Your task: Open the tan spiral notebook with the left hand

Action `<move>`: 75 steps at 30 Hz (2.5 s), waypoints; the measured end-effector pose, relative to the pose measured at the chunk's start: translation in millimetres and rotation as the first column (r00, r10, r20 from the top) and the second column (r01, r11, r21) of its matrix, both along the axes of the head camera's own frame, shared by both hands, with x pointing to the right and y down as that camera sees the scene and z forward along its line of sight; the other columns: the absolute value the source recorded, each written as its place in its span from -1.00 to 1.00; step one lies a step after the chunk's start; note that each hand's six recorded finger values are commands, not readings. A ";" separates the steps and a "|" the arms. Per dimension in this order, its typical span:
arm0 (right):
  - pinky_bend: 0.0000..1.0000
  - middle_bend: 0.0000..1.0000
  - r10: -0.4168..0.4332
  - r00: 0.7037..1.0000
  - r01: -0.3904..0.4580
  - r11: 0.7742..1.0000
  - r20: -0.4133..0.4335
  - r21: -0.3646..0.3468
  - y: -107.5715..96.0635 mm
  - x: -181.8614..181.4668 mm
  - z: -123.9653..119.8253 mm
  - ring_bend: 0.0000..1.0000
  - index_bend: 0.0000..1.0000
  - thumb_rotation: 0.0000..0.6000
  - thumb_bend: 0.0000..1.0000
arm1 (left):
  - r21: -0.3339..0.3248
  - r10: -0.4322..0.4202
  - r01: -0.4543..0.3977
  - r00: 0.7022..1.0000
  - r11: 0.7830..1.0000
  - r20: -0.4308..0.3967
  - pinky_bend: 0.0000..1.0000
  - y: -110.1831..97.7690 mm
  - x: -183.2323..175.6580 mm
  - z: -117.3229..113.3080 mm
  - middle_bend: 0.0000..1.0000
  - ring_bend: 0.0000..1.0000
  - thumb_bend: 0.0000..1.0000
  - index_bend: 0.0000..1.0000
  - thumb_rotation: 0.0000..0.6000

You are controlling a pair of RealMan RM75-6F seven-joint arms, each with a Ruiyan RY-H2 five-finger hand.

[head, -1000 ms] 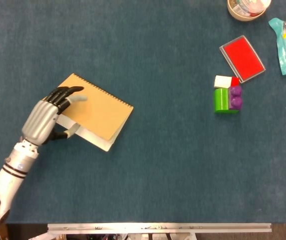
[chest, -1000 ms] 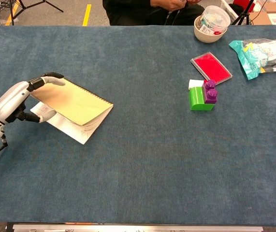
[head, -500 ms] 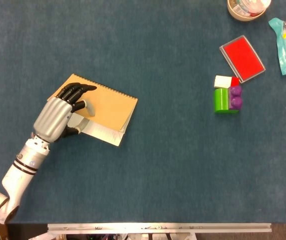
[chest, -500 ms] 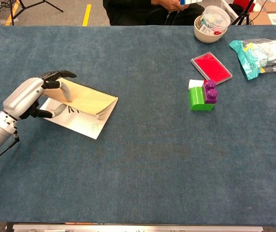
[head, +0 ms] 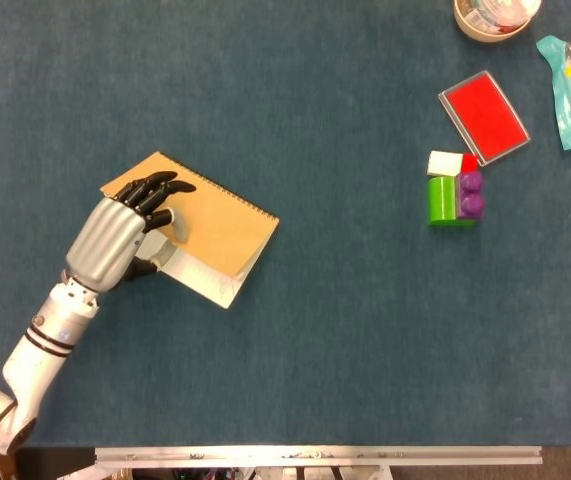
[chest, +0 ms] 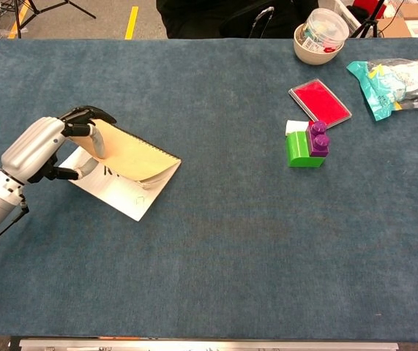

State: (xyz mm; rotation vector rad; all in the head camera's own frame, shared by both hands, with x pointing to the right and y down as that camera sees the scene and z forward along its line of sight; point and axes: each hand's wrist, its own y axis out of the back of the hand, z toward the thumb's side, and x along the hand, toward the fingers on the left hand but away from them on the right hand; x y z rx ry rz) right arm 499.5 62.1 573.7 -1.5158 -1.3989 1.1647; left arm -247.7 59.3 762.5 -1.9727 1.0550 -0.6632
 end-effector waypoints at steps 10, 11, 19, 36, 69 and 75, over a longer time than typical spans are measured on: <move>-0.27 -0.26 -0.007 1.000 0.007 1.000 0.002 -0.001 -1.0 -2.3 0.2 -0.45 -0.24 1.00 0.07 | -0.007 -0.002 0.002 0.999 1.000 0.055 -0.37 11.2 -43.5 -8.2 -0.46 -0.67 -0.21 0.36 1.00; -0.27 -0.26 -0.008 1.000 0.008 1.000 0.001 -0.001 -1.0 -2.6 0.1 -0.45 -0.24 1.00 0.06 | -0.005 0.006 -0.005 0.998 1.000 0.070 -0.37 12.5 -49.2 -9.9 -0.46 -0.67 -0.20 0.36 1.00; -0.27 -0.26 -0.019 1.000 0.019 1.000 0.004 -0.001 -0.6 -8.2 1.3 -0.45 -0.24 1.00 0.06 | 0.014 0.101 -0.106 0.971 0.994 0.216 -0.37 17.7 -91.7 -30.6 -0.46 -0.67 -0.20 0.36 1.00; -0.27 -0.26 -0.001 1.000 0.001 1.000 0.009 0.002 4.0 -2.3 3.0 -0.45 -0.24 1.00 0.07 | 0.065 0.326 -0.364 0.889 0.929 0.320 -0.37 -3.0 -46.7 -73.9 -0.47 -0.67 -0.18 0.36 1.00; -0.27 -0.26 0.076 0.997 -0.076 0.997 0.029 0.011 16.8 30.7 6.7 -0.45 -0.24 1.00 0.07 | -0.060 0.531 -0.620 0.615 0.783 0.583 -0.37 15.6 115.5 -77.9 -0.62 -0.70 -0.18 -0.18 1.00; -0.27 -0.26 0.076 0.996 -0.076 0.997 0.036 0.005 17.9 31.5 9.9 -0.45 -0.24 1.00 0.07 | -0.083 0.525 -0.605 0.604 0.792 0.599 -0.37 14.7 118.3 -78.3 -0.75 -0.77 -0.19 -0.58 0.98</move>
